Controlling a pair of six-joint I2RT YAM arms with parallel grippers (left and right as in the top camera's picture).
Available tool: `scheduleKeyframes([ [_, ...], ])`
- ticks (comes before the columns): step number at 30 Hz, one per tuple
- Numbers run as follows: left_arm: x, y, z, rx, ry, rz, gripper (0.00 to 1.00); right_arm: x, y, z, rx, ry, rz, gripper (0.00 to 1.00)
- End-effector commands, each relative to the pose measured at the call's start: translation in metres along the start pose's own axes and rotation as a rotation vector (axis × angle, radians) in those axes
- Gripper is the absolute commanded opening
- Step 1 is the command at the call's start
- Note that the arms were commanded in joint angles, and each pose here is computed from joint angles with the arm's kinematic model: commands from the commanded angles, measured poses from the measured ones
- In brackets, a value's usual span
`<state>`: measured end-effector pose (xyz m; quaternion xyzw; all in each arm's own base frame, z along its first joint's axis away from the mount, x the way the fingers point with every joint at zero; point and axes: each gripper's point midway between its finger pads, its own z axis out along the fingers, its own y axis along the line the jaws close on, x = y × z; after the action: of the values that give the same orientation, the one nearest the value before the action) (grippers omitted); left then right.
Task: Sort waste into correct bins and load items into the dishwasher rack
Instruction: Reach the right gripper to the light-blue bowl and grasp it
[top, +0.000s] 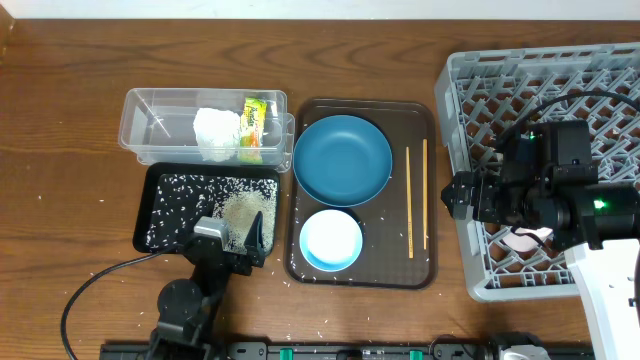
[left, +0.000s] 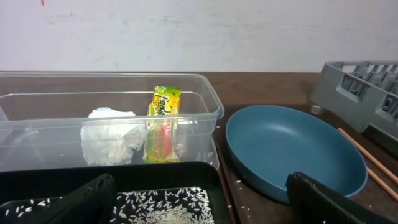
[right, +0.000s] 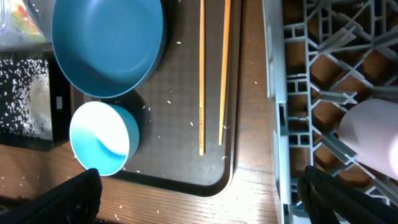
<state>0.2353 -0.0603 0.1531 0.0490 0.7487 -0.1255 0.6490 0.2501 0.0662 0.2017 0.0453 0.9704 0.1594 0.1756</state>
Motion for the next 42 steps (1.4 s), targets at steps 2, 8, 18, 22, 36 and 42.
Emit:
scheduleKeyframes([
  [2,0.014,0.004,0.002,-0.014,0.031,-0.01,0.9,-0.018,0.017,-0.001,-0.083,-0.067,0.039,0.99],
  [8,0.014,0.004,0.002,-0.014,0.031,-0.01,0.9,-0.017,0.087,0.006,-0.336,-0.038,-0.129,0.87],
  [18,0.015,0.004,0.002,-0.013,0.031,-0.01,0.9,0.077,0.114,0.124,0.037,0.307,-0.252,0.7],
  [22,0.014,0.004,0.002,-0.014,0.031,-0.01,0.9,0.088,0.107,0.157,0.099,0.375,-0.253,0.6],
  [36,0.014,0.004,0.002,-0.014,0.031,-0.01,0.9,0.102,0.088,0.192,0.18,0.467,-0.236,0.01],
  [42,0.015,0.004,0.002,-0.013,0.031,-0.01,0.9,0.049,0.067,0.137,0.295,0.222,-0.25,0.02],
])
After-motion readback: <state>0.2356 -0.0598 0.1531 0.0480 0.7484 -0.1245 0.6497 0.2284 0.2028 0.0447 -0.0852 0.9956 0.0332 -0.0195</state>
